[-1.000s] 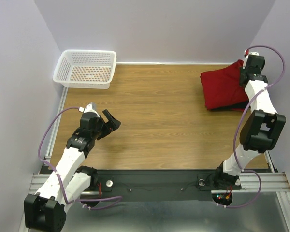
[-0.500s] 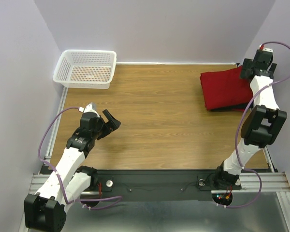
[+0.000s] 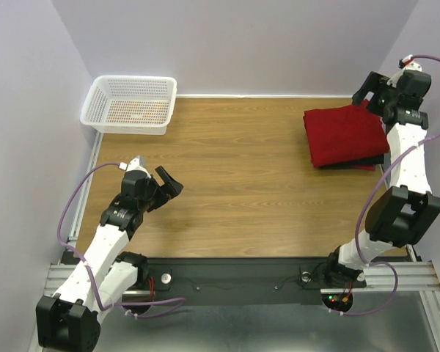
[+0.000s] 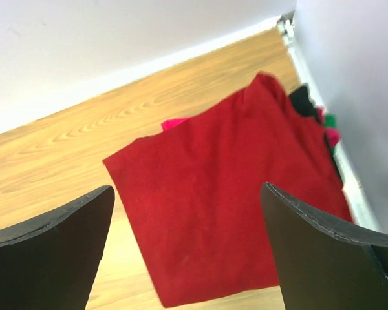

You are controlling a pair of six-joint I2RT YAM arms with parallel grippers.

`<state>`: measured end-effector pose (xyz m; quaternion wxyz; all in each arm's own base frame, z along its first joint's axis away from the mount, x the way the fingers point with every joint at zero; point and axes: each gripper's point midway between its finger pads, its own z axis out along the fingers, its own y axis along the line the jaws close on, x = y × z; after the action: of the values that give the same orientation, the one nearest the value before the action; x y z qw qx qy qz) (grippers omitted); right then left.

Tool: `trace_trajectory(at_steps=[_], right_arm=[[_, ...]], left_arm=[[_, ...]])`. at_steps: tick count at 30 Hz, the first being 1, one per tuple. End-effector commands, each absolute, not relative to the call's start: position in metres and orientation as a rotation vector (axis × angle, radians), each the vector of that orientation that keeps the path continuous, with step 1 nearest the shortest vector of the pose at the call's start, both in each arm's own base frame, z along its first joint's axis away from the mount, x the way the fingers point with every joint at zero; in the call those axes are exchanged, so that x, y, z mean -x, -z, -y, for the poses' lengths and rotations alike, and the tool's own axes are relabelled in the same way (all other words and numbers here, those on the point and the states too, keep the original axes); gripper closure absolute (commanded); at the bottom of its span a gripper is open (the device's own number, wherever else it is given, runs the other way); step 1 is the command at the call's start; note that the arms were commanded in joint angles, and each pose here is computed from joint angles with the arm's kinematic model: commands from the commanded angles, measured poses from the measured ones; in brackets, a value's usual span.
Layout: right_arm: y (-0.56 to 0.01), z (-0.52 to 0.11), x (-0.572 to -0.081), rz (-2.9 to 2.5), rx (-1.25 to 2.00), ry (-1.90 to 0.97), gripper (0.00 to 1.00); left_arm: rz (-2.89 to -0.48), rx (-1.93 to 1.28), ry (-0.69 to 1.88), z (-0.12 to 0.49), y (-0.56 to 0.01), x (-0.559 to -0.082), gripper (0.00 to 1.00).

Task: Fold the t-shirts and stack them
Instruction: Neatly place the folded tshirt to the corner

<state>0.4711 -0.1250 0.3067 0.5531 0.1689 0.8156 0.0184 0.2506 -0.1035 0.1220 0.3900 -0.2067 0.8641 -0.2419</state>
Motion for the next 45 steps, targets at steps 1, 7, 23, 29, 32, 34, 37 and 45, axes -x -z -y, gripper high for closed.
trace_trajectory(at_steps=[1,7,23,29,32,34,37,45], right_arm=[[-0.274,0.121,-0.471,-1.966,-0.53,-0.14,0.0],[-0.206,0.163,-0.46,-2.032,-0.814,-0.243,0.0],[-0.24,0.182,-0.456,-1.971,-0.675,-0.447,0.0],[-0.3,0.16,-0.418,-1.871,-0.63,-0.346,0.0],[-0.301,0.138,-0.397,-1.881,-0.646,-0.305,0.0],[-0.291,0.112,-0.375,-1.908,-0.642,-0.31,0.0],[-0.263,0.079,-0.34,-1.959,-0.644,-0.329,0.0],[-0.183,0.035,-0.275,-2.073,-0.751,-0.451,0.0]], left_arm=[[-2.14,0.486,0.638,0.106,-0.14,-0.256,0.02],[-2.148,0.487,0.637,0.106,-0.139,-0.256,0.02],[-2.148,0.496,0.629,0.105,-0.139,-0.257,0.02],[-2.119,0.48,0.604,0.101,-0.154,-0.26,0.02],[-2.108,0.478,0.589,0.099,-0.162,-0.261,0.02],[-2.081,0.475,0.594,0.098,-0.172,-0.263,0.02],[-2.057,0.48,0.603,0.097,-0.18,-0.262,0.02],[-2.006,0.498,0.633,0.095,-0.188,-0.253,0.02]])
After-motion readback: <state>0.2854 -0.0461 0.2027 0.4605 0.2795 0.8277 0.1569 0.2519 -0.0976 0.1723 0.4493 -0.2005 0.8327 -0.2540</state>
